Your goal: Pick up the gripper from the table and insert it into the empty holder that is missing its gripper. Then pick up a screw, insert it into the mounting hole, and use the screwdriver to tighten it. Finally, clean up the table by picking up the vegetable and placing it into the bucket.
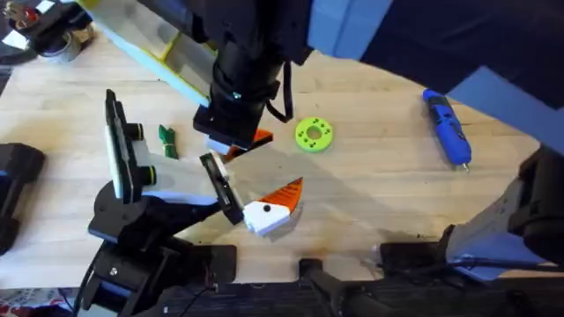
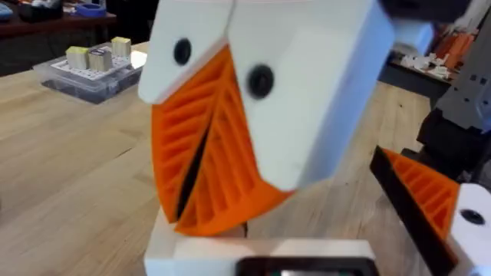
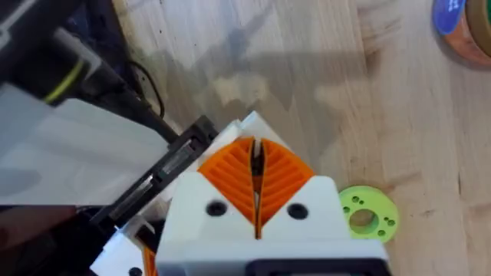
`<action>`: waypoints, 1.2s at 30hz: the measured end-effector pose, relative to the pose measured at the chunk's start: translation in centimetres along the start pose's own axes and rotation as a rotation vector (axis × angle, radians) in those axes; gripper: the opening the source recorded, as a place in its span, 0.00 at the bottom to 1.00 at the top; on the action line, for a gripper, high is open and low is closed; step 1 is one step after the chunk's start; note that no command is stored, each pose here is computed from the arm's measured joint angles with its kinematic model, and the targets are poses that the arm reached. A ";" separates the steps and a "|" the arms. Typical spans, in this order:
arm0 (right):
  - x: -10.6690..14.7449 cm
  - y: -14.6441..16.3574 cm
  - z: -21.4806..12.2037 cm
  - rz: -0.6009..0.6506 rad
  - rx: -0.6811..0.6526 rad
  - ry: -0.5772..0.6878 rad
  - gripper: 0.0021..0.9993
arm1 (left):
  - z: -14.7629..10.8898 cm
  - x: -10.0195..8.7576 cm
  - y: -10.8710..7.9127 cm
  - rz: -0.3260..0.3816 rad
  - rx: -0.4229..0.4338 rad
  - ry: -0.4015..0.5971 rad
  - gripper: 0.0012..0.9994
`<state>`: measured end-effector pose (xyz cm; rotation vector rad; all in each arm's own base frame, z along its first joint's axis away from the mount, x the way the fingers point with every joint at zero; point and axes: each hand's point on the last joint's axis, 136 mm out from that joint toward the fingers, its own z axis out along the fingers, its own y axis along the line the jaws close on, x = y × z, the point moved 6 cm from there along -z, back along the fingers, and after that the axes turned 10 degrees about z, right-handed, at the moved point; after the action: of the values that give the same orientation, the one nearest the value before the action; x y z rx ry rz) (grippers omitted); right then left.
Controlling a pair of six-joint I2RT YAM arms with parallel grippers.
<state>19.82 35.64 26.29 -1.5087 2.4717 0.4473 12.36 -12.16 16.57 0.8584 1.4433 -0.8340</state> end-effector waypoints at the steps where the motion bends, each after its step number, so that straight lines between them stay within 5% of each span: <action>1: 0.0 0.0 0.0 0.002 0.003 0.000 0.00 | 0.0 0.0 0.0 0.000 0.000 0.000 0.99; 36: -0.5 -0.4 -0.2 0.033 0.070 -0.032 0.00 | 0.0 0.0 0.0 0.031 -0.001 -0.002 0.99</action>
<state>20.39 35.79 26.61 -1.4255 2.4642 0.3828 12.37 -12.15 16.61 0.8767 1.4253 -0.8100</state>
